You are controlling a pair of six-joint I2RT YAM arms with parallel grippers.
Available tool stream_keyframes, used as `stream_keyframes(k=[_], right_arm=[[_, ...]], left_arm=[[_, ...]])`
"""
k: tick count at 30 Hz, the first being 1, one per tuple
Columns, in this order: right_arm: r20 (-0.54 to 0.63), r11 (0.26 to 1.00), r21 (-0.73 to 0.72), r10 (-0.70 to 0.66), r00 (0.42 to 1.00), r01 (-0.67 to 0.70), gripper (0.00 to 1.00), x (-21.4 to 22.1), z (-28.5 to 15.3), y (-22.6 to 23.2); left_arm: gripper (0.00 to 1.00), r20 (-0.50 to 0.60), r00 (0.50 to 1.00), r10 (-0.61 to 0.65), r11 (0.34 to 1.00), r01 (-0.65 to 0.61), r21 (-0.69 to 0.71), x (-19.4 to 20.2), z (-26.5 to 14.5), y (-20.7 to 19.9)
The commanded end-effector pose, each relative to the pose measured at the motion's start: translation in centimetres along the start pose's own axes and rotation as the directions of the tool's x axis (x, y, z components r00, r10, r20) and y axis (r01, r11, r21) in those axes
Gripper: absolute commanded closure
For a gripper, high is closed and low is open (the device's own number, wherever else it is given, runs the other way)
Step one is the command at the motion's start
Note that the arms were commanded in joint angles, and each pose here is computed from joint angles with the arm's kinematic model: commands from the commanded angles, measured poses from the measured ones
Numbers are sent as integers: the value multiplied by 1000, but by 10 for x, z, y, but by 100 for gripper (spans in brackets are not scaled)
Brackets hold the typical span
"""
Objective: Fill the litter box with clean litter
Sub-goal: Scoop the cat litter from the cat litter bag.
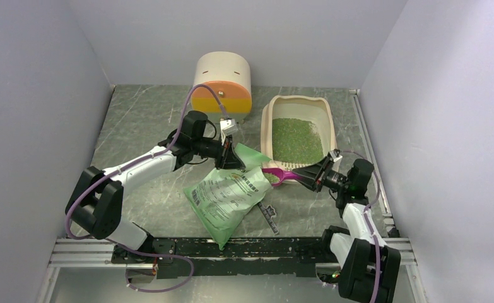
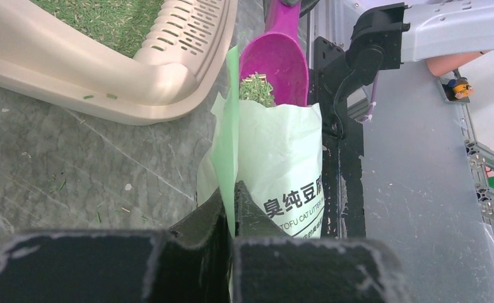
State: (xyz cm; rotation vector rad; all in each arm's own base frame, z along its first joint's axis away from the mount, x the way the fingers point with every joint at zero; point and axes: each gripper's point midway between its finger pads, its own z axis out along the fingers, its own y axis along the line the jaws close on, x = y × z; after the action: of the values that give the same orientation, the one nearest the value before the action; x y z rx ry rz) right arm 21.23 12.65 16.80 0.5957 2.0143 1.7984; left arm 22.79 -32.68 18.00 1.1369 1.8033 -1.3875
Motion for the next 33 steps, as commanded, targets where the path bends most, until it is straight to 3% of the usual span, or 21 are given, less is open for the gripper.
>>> stream_keyframes(k=[1, 33], right_arm=[[32, 1000, 7, 4, 999, -4, 100, -3, -6, -3], [139, 998, -13, -52, 989, 55, 100, -30, -16, 8]], left_arm=[[95, 52, 995, 91, 995, -93, 47, -30, -2, -15], [95, 105, 991, 82, 996, -77, -47, -38, -2, -1]])
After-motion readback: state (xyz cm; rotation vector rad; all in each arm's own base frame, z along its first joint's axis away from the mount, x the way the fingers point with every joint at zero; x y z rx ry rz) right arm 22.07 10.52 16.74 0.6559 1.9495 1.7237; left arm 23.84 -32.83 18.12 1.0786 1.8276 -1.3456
